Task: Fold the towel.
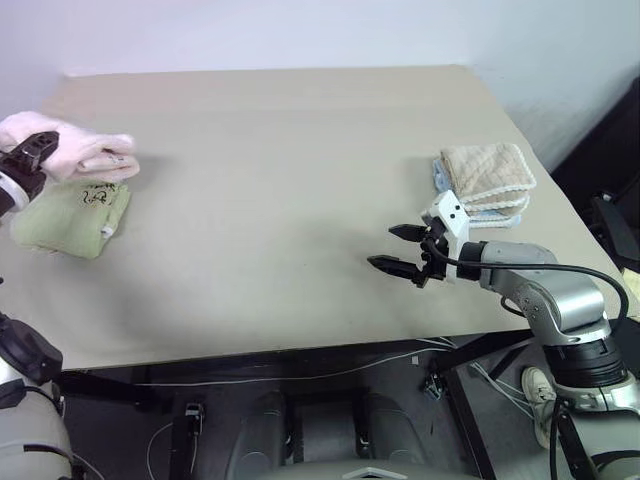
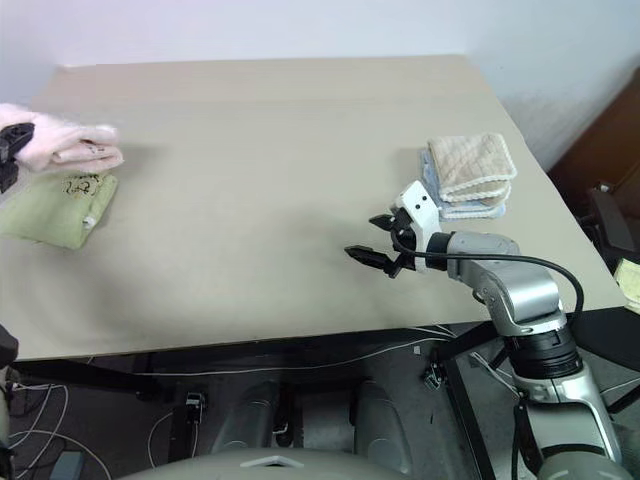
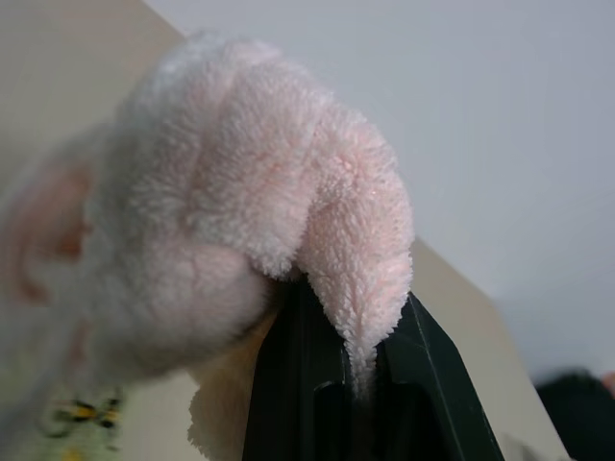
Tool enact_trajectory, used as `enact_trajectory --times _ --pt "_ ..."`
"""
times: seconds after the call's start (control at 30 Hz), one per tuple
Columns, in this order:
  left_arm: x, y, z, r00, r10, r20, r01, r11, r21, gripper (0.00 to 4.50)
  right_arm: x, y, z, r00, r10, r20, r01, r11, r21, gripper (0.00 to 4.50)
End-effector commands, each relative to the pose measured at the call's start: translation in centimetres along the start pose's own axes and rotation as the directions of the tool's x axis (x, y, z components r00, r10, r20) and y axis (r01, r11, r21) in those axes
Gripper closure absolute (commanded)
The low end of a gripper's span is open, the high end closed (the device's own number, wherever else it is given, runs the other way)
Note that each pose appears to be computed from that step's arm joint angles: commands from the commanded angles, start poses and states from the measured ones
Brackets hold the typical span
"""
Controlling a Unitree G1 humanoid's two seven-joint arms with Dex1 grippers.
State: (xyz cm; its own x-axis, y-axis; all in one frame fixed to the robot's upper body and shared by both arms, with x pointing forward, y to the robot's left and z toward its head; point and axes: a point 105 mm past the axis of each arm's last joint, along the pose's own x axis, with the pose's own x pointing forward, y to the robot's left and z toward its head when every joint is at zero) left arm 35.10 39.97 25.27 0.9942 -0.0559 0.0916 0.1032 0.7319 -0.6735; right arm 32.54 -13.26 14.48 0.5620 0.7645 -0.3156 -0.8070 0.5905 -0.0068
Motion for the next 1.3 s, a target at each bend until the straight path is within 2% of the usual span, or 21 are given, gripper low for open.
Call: enact_trajectory --times 0.03,0.2,0.43,0.53,0.77,0.8,0.87,1.17,1.2,1.3 --pt "-1.5 1.2 2.9 0.991 0.017 0.132 -0.021 0.999 0.029 4.47 -0.1 -0.4 1.0 1.000 -0.001 0.021 0.002 0.999 -0.040 0.00" --pt "-2.2 3.2 2.3 0.988 0.055 0.144 -0.057 0.998 0.012 4.47 -0.3 -0.2 0.6 1.000 0.007 0.005 -0.006 0.999 -0.037 0.00" --pt "-2.2 3.7 1.4 0.991 0.028 0.132 -0.023 0.999 -0.042 4.47 -0.5 -0.4 0.3 1.000 -0.006 -0.004 0.005 0.999 -0.042 0.00" --pt "-3.3 5.3 0.0 0.993 0.058 0.103 -0.049 0.995 -0.085 4.47 -0.7 -0.4 0.3 1.000 -0.021 0.002 0.022 0.999 -0.036 0.00" --pt "-6.1 7.8 -0.6 0.985 0.114 0.133 -0.093 0.983 -0.156 4.47 -0.9 -0.3 -0.5 0.999 -0.030 -0.013 0.030 0.999 -0.033 0.00" --pt "-6.5 8.3 -0.8 0.981 0.131 0.140 -0.106 0.979 -0.171 3.92 -0.8 -0.4 -0.5 0.999 -0.034 -0.014 0.033 0.999 -0.035 0.00" --pt "-7.0 8.8 -1.0 0.977 0.144 0.155 -0.112 0.973 -0.200 3.40 -0.7 -0.6 -0.3 0.999 -0.038 -0.012 0.038 0.999 -0.039 0.00" --pt "-6.9 8.3 -2.3 0.987 0.106 0.124 -0.075 0.970 -0.230 0.22 -0.4 -0.6 -0.2 0.999 -0.031 -0.012 0.030 0.998 -0.050 0.00" --pt "-7.1 8.3 -2.5 0.989 0.098 0.114 -0.070 0.971 -0.231 0.02 -0.4 -0.6 -0.3 0.999 -0.030 -0.013 0.030 0.998 -0.050 0.00" --pt "-7.9 8.2 -2.8 0.992 0.081 0.095 -0.058 0.973 -0.222 0.02 -0.4 -0.5 -0.3 1.000 -0.025 -0.007 0.025 0.999 -0.047 0.00"
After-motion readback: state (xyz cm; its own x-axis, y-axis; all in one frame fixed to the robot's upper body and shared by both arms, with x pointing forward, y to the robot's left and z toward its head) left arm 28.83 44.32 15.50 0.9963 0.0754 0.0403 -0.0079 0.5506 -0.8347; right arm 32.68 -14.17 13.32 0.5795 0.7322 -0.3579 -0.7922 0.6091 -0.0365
